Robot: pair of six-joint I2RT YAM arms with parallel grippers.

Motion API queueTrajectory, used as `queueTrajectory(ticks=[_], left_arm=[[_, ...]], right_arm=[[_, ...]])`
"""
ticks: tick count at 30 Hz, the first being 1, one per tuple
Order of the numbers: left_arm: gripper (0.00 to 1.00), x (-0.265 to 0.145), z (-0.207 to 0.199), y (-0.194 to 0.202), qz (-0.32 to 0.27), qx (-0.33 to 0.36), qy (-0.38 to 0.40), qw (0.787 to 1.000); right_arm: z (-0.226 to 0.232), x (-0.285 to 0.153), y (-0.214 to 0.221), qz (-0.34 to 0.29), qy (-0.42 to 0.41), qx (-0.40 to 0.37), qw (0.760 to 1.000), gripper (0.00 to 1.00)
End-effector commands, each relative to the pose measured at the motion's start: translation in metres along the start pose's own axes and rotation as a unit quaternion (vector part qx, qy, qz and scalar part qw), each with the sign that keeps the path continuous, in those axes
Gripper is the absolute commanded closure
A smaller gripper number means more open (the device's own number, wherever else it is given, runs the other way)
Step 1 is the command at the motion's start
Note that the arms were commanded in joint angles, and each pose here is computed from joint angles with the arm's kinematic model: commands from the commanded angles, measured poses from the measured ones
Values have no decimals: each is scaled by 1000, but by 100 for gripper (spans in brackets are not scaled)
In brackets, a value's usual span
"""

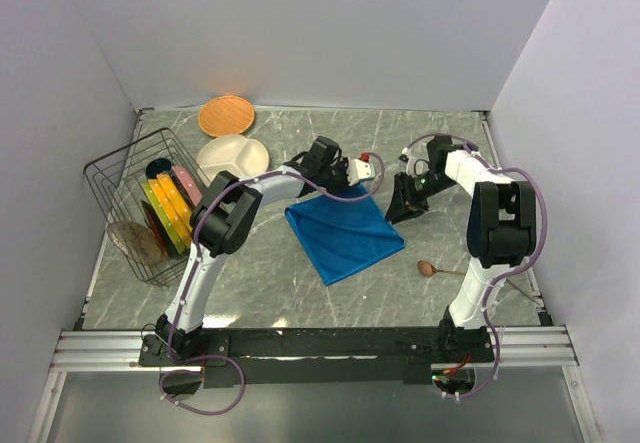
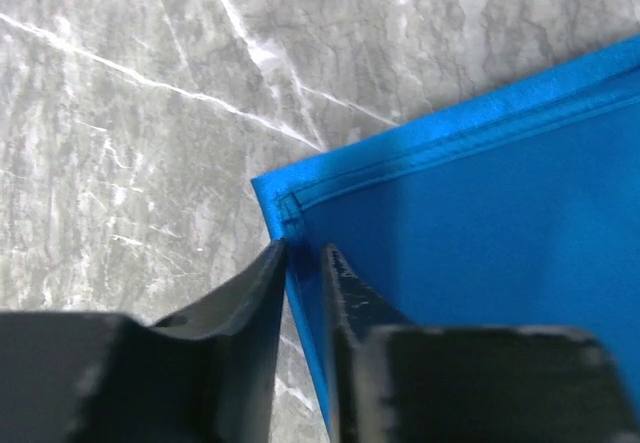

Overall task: Fold the napkin into a case and place the utensils inside
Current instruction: Fold the top corner of the square-folded napkin at the center of the board, then smooth out the top corner of the square-folded napkin at the center of the board.

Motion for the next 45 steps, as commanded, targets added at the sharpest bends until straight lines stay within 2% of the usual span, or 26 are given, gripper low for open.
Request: queueTrajectory(ticks=[1,2,7,9,13,15,16,17,18,20,22,23,24,25,26,27,28,29,32,33,35,36,37,39,42,45], left_arm=[[68,-10,30,-34,-49,5,-46,998],[59,-16,38,-38,-57,-2,-56,997],[35,-55,84,-84,-112,-39,-114,986],[27,-77,101,-96,-126,-60,-146,979],[1,-131,122,-121,-167,-101,-198,960],[1,-170,127,-137,-198,-130,-221,946],[1,-175,123,-130,-194,-151,-230,942],[1,-182,124,-131,-200,-169,-250,932],[1,-195,120,-136,-204,-194,-264,923],[1,-199,107,-123,-171,-213,-250,929],[1,-202,105,-120,-168,-288,-239,912],[1,-197,94,-103,-125,-345,-217,904],[1,-195,84,-104,-129,-386,-163,899],[1,-198,80,-92,-133,-411,-115,894],[1,-204,73,-90,-151,-427,-75,889],[1,-198,63,-78,-188,-472,-47,860],[1,-204,58,-77,-209,-488,-16,847],[1,-204,52,-78,-216,-498,1,840],[1,-196,36,-72,-205,-530,59,821],[1,-192,27,-65,-196,-567,74,797],[1,-185,18,-62,-206,-580,92,783],[1,-181,9,-54,-193,-611,97,761],[1,-176,4,-55,-197,-614,104,757],[1,-167,-9,-45,-181,-646,114,733],[1,-154,-22,-37,-167,-671,135,710],[1,-140,-30,-30,-150,-685,151,697]], right_arm=[[22,-20,-12,-48,-39,-22,998,62],[26,-21,-11,-52,-48,-24,997,61],[43,-37,-24,-115,-60,-56,990,58],[54,-51,-31,-149,-56,-72,985,50],[77,-85,-55,-243,-10,-150,958,45],[92,-101,-57,-283,18,-210,935,37],[98,-102,-61,-306,40,-235,922,30],[106,-109,-59,-324,48,-256,910,18],[110,-110,-59,-335,50,-265,902,12],[117,-112,-64,-371,35,-273,887,0],[121,-112,-77,-397,16,-264,879,0],[121,-112,-85,-409,18,-253,877,0],[121,-112,-94,-419,11,-235,877,0],[121,-112,-113,-417,2,-234,879,0],[124,-114,-115,-380,-61,-254,887,0],[127,-111,-119,-353,-103,-254,895,0],[125,-106,-128,-314,-116,-221,916,0],[128,-102,-125,-290,-125,-211,925,0],[134,-77,-92,-240,-166,-173,941,0],[139,-67,-78,-218,-192,-134,948,0],[132,-41,-49,-184,-215,-96,954,0],[132,-33,-39,-167,-221,-80,957,0],[130,-17,-22,-140,-223,-72,962,0],[127,-3,-10,-120,-215,-69,967,0],[114,22,4,-76,-215,-35,973,0],[100,39,8,-50,-218,-13,975,0]])
Point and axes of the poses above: each gripper's point midway between its finger pads, its own x axis out along the fingers, its own z axis along the line the jaws close on, y = z × x, the point moved 7 cm from there along -x, back along the fingers, and after that the axes turned 2 degrees about x, right-handed, at the moved point
